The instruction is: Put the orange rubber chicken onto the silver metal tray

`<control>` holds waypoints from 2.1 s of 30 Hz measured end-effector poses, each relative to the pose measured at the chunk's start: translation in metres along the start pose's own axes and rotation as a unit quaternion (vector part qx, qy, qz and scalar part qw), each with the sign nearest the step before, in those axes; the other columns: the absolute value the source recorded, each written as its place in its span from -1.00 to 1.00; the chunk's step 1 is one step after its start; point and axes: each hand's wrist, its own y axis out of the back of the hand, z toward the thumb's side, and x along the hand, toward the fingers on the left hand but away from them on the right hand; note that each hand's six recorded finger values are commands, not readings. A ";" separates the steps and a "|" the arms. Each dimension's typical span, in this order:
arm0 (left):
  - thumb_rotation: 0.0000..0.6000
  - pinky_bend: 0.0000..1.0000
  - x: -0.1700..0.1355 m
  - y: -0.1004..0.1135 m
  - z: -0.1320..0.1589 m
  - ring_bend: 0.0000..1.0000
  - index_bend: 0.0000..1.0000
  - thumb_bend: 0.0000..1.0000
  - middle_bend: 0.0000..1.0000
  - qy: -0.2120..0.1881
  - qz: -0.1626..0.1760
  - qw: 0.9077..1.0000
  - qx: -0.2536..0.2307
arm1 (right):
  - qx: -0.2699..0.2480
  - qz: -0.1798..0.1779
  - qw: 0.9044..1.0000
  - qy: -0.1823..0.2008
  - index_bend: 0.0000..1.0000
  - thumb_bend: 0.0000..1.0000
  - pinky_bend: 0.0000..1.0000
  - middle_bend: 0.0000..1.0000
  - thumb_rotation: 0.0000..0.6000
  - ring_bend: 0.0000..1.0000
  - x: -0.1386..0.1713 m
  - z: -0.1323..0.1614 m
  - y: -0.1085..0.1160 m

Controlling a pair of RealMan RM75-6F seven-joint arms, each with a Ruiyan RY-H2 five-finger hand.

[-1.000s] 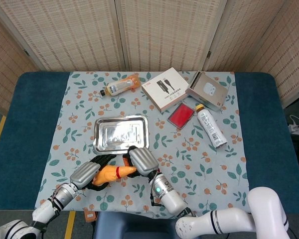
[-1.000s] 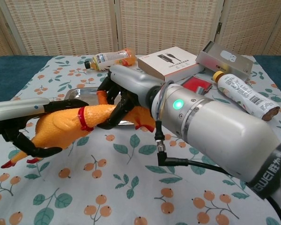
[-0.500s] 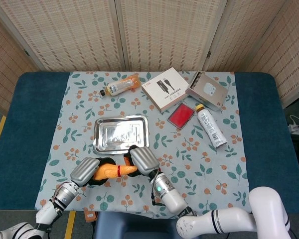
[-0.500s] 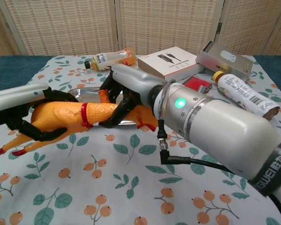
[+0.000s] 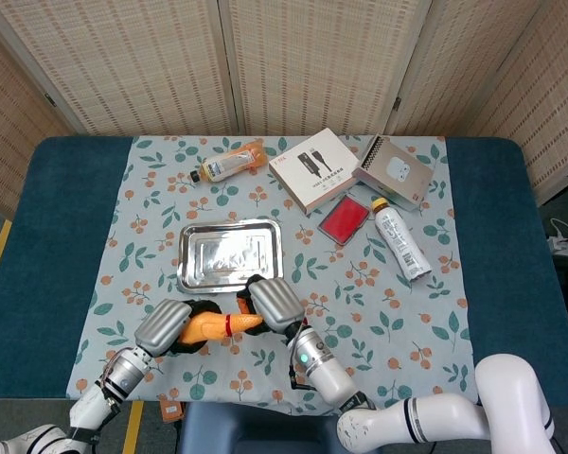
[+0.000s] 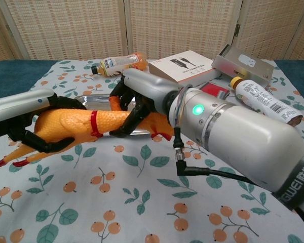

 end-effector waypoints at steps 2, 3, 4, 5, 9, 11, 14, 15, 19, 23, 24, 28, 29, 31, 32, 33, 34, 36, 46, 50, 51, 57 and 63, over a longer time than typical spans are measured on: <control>1.00 -0.62 -0.001 -0.002 -0.001 -0.96 -0.99 -0.17 -0.96 -0.004 -0.011 1.000 -0.003 | 0.000 -0.004 1.000 -0.001 0.91 -0.60 1.00 0.42 1.00 0.62 0.000 0.000 0.002; 1.00 -0.75 -0.001 -0.002 -0.001 -1.00 -1.00 -0.20 -1.00 -0.004 -0.013 1.000 -0.007 | 0.000 -0.005 1.000 -0.001 0.91 -0.60 1.00 0.42 1.00 0.62 0.000 0.000 0.003; 1.00 -0.84 -0.001 0.000 -0.002 -1.00 -1.00 -0.23 -1.00 -0.004 -0.012 1.000 -0.013 | 0.001 -0.006 1.000 -0.001 0.91 -0.60 1.00 0.42 1.00 0.62 0.000 -0.001 0.003; 1.00 -0.88 -0.001 0.002 -0.002 -1.00 -1.00 -0.25 -1.00 -0.006 -0.009 1.000 -0.016 | 0.002 -0.006 1.000 -0.001 0.91 -0.60 1.00 0.42 1.00 0.62 0.000 -0.001 0.004; 1.00 -0.98 -0.002 0.010 -0.001 -1.00 -1.00 -0.32 -1.00 -0.018 0.008 1.000 -0.023 | 0.004 -0.006 1.000 -0.003 0.91 -0.60 1.00 0.42 1.00 0.62 0.001 -0.004 0.004; 1.00 -1.00 -0.003 0.014 0.001 -1.00 -1.00 -0.34 -1.00 -0.024 0.013 0.999 -0.031 | 0.007 -0.005 1.000 -0.008 0.91 -0.60 1.00 0.42 1.00 0.62 0.002 -0.009 0.004; 1.00 -1.00 -0.006 0.021 0.000 -1.00 -1.00 -0.35 -1.00 -0.031 0.018 0.998 -0.057 | 0.012 -0.006 1.000 -0.017 0.91 -0.60 1.00 0.42 1.00 0.62 0.001 -0.019 0.006; 1.00 -1.00 -0.007 0.024 0.000 -1.00 -1.00 -0.35 -1.00 -0.034 0.021 0.997 -0.066 | 0.012 -0.008 1.000 -0.018 0.91 -0.60 1.00 0.42 1.00 0.62 0.001 -0.022 0.008; 1.00 -1.00 -0.016 0.045 -0.008 -1.00 -1.00 -0.35 -1.00 -0.042 0.042 0.995 -0.079 | 0.007 -0.015 1.000 -0.026 0.91 -0.60 1.00 0.42 1.00 0.62 0.001 -0.031 0.013; 1.00 -1.00 -0.028 0.063 -0.028 -1.00 -1.00 -0.36 -1.00 -0.024 0.051 0.996 -0.069 | -0.002 -0.030 0.999 -0.035 0.91 -0.60 1.00 0.42 1.00 0.62 -0.003 -0.043 0.024; 1.00 -1.00 -0.032 0.069 -0.034 -1.00 -1.00 -0.36 -1.00 -0.018 0.057 0.996 -0.065 | -0.001 -0.034 0.999 -0.038 0.91 -0.60 1.00 0.42 1.00 0.62 -0.004 -0.045 0.026; 1.00 -1.00 -0.051 0.089 -0.061 -1.00 -1.00 -0.36 -1.00 0.012 0.084 0.995 -0.043 | 0.002 -0.050 0.998 -0.045 0.91 -0.60 1.00 0.42 1.00 0.60 -0.010 -0.056 0.032; 1.00 -1.00 -0.056 0.092 -0.066 -1.00 -1.00 -0.36 -1.00 0.020 0.087 0.995 -0.037 | 0.006 -0.056 0.997 -0.046 0.91 -0.60 1.00 0.42 1.00 0.59 -0.012 -0.058 0.033; 1.00 -1.00 -0.063 0.093 -0.074 -1.00 -1.00 -0.36 -1.00 0.031 0.088 0.995 -0.026 | 0.013 -0.065 0.997 -0.049 0.91 -0.60 1.00 0.42 1.00 0.57 -0.016 -0.062 0.032; 1.00 -1.00 -0.065 0.093 -0.076 -1.00 -1.00 -0.36 -1.00 0.036 0.088 0.995 -0.020 | 0.017 -0.072 0.996 -0.052 0.91 -0.60 1.00 0.42 1.00 0.56 -0.019 -0.065 0.031; 1.00 -1.00 -0.068 0.093 -0.079 -1.00 -1.00 -0.36 -1.00 0.041 0.088 0.995 -0.015 | 0.019 -0.076 0.995 -0.054 0.91 -0.60 1.00 0.42 1.00 0.56 -0.022 -0.067 0.030; 1.00 -1.00 -0.073 0.092 -0.083 -1.00 -1.00 -0.36 -1.00 0.048 0.087 0.995 -0.009 | 0.021 -0.080 0.995 -0.057 0.91 -0.60 1.00 0.42 1.00 0.55 -0.025 -0.070 0.029; 1.00 -1.00 -0.077 0.090 -0.088 -1.00 -1.00 -0.37 -1.00 0.055 0.085 0.995 -0.001 | 0.027 -0.088 0.994 -0.063 0.91 -0.60 1.00 0.42 1.00 0.55 -0.032 -0.075 0.024; 1.00 -1.00 -0.078 0.095 -0.104 -1.00 -1.00 -0.36 -1.00 0.067 0.095 0.993 0.015 | 0.074 -0.112 0.988 -0.080 0.75 -0.60 0.87 0.42 1.00 0.36 -0.077 -0.087 0.001; 1.00 -1.00 -0.078 0.099 -0.110 -1.00 -1.00 -0.37 -1.00 0.073 0.098 0.993 0.008 | 0.082 -0.110 0.988 -0.076 0.44 -0.62 0.60 0.20 1.00 0.07 -0.093 -0.083 -0.011; 1.00 -1.00 -0.079 0.100 -0.112 -1.00 -1.00 -0.37 -1.00 0.074 0.098 0.992 0.008 | 0.081 -0.107 0.988 -0.073 0.36 -0.62 0.51 0.11 1.00 -0.03 -0.096 -0.082 -0.013; 1.00 -1.00 -0.079 0.103 -0.118 -1.00 -1.00 -0.37 -1.00 0.078 0.098 0.992 -0.002 | 0.073 -0.085 0.992 -0.058 0.02 -0.62 0.12 -0.26 1.00 -0.42 -0.110 -0.071 -0.022; 1.00 -1.00 -0.078 0.104 -0.123 -1.00 -1.00 -0.37 -1.00 0.078 0.095 0.992 -0.012 | 0.075 -0.087 0.992 -0.061 -0.21 -0.62 0.00 -0.41 1.00 -0.55 -0.113 -0.070 -0.022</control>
